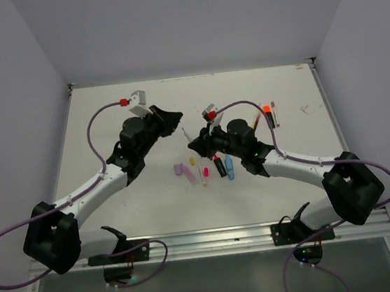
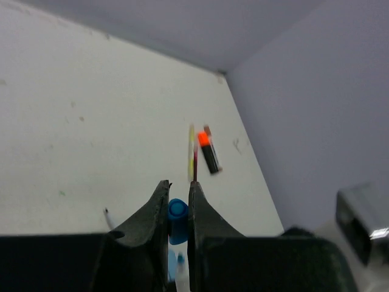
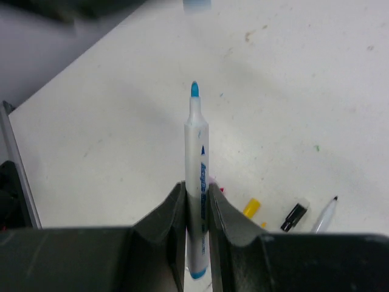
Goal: Open the pen caps
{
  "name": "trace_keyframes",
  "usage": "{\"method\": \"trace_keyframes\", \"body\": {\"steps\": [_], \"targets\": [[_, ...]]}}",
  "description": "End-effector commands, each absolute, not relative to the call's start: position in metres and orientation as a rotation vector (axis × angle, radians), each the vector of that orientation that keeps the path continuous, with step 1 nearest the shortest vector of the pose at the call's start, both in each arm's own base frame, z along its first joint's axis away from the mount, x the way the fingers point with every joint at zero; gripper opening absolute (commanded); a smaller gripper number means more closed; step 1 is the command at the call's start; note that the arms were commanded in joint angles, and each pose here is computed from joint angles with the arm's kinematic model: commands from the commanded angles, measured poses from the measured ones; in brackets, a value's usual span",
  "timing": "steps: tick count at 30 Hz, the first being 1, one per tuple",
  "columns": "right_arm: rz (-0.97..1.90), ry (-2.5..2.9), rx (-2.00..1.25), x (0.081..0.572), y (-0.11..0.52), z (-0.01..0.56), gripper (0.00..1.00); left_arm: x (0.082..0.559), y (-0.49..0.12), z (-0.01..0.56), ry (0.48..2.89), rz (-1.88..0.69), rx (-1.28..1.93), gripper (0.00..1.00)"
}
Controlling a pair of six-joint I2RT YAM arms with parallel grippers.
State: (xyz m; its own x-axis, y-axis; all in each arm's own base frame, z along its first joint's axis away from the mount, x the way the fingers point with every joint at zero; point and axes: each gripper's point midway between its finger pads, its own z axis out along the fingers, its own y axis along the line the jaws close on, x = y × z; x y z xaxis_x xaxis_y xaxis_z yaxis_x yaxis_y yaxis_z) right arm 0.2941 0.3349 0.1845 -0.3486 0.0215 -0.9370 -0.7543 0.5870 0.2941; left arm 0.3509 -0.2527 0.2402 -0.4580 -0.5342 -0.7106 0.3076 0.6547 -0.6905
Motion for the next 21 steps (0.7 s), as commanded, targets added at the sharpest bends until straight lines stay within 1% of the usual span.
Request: {"method": "trace_keyframes", "body": {"steps": [1,8,10,12,15,16,17,19,20,21], "targets": [[0.88,2.071,-0.741,0.243,0.307,0.096,0.0,0.39,-0.151,0.415,1.141,-0.901,-0.457,0.0],[0.884,2.052,-0.738,0.24,0.304,0.099,0.0,0.395,-0.122,0.427,1.102,-0.87,-0.479,0.0],[0.858,2.045,-0.697,0.246,0.301,0.106,0.0,0.396,-0.132,0.427,1.135,-0.881,-0.425,0.0],[0.807,2.052,-0.647,0.254,0.295,0.109,0.0,0.406,-0.144,0.401,1.254,-0.874,-0.403,0.0],[0.645,2.134,-0.525,0.274,0.271,0.103,0.0,0.414,-0.168,0.359,1.439,-0.889,-0.328,0.0],[0.617,2.149,-0.479,0.282,0.266,0.104,0.0,0.411,-0.181,0.348,1.496,-0.925,-0.266,0.0],[0.572,2.164,-0.428,0.291,0.255,0.103,0.0,0.413,-0.192,0.321,1.596,-0.922,-0.253,0.0],[0.551,2.2,-0.364,0.298,0.245,0.099,0.0,0.411,-0.209,0.297,1.702,-0.918,-0.19,0.0],[0.532,2.221,-0.311,0.307,0.234,0.095,0.0,0.408,-0.225,0.266,1.816,-0.911,-0.166,0.0],[0.525,2.242,-0.277,0.31,0.228,0.091,0.0,0.406,-0.234,0.253,1.861,-0.909,-0.145,0.0]]}}
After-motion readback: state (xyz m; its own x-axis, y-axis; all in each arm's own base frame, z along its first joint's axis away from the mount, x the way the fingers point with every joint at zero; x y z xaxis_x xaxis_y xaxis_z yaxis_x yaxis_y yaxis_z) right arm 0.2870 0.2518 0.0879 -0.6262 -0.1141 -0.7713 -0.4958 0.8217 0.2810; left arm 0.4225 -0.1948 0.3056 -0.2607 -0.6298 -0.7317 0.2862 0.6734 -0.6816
